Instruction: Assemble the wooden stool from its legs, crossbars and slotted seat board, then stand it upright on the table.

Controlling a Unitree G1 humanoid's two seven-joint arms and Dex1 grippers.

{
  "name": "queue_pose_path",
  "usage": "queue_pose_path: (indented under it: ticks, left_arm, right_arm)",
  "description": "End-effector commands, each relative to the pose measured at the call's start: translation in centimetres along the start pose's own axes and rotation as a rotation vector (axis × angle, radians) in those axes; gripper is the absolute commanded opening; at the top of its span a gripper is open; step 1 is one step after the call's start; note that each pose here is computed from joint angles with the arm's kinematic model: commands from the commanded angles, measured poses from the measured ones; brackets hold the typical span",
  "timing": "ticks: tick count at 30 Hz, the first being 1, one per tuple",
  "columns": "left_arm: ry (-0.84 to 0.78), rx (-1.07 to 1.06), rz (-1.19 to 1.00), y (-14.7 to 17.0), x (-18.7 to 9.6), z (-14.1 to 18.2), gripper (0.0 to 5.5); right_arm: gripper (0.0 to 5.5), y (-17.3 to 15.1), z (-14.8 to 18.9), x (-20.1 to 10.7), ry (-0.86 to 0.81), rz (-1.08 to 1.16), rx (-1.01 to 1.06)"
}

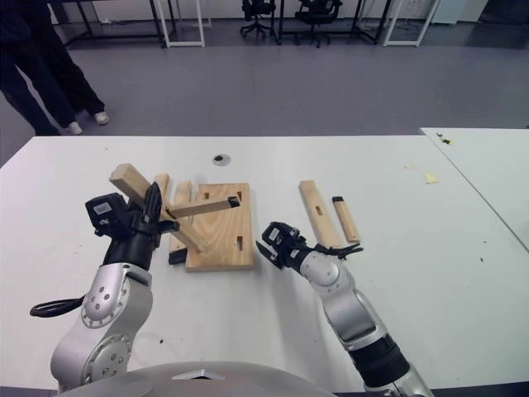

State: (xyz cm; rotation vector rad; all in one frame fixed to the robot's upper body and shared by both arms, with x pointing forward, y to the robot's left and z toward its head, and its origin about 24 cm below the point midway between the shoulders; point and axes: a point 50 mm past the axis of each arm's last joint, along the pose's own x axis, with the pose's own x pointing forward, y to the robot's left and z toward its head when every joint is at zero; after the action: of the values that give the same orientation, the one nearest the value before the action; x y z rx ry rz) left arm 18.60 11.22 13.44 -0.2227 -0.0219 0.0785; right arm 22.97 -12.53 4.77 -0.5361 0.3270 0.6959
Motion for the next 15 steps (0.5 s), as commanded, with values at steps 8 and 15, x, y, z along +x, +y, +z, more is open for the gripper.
queue_pose_path:
  ticks: [8, 15]
  left_arm:
    - [0.256, 0.129, -0.096, -2.0, -0.6, -7.6, 1.01]
    - [0.173, 0.051, -0.204, -3.4, -0.4, -5.6, 1.01]
  right_arm:
    - [3.02, -1.9, 0.4, -0.2, -0.001, -0.007, -0.071]
    - [3.02, -3.2, -0.4, -0.7, 0.027, -0.085, -0.051]
